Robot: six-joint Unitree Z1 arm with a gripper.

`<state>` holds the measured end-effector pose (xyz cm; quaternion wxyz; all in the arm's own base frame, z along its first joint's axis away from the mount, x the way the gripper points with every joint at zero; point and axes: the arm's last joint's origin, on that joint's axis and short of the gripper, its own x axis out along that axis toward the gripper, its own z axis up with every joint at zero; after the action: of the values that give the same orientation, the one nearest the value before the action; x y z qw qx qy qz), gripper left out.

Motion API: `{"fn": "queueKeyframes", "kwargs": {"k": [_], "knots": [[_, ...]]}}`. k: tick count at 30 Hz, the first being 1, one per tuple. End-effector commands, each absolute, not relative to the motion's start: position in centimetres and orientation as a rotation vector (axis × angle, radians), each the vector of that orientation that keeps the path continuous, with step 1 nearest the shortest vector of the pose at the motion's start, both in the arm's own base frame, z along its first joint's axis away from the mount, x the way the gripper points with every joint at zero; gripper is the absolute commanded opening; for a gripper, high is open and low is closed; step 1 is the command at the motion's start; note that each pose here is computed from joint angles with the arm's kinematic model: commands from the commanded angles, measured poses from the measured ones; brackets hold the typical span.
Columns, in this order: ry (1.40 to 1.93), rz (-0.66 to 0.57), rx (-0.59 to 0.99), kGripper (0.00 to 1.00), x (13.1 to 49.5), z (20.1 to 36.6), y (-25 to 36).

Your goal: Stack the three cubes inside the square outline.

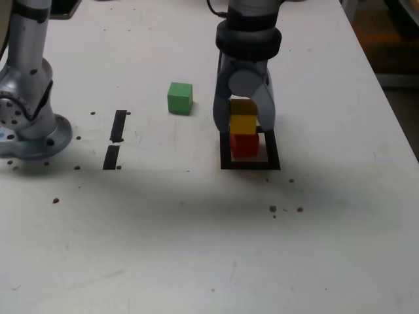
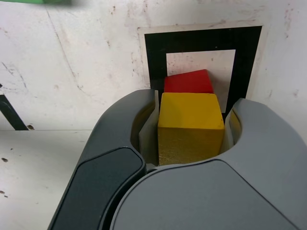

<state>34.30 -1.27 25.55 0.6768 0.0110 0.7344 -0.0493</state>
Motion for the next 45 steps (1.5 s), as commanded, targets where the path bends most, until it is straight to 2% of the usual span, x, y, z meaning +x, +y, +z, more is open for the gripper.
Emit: {"fn": "queueKeyframes", "kwargs": {"k": [1, 7, 14, 17, 30, 34, 39, 42, 45], "knots": [[1.652, -0.111, 0.025, 0.06, 34.3, 25.4, -1.2], [1.664, -0.113, 0.022, 0.19, 34.2, 25.2, -1.2], [1.684, -0.133, 0.0, 0.55, 33.9, 25.1, -1.3], [1.679, -0.142, -0.004, 0.67, 33.9, 25.1, -1.4], [1.64, -0.156, 0.016, 0.91, 33.9, 25.7, -1.4], [1.611, -0.137, 0.038, 0.95, 33.0, 27.1, -1.2], [1.568, -0.091, 0.084, 0.97, 30.7, 30.4, -0.9], [1.565, -0.057, 0.109, 0.97, 28.7, 32.3, -0.4], [1.582, -0.037, 0.124, 0.98, 26.6, 33.4, 0.2]]}}
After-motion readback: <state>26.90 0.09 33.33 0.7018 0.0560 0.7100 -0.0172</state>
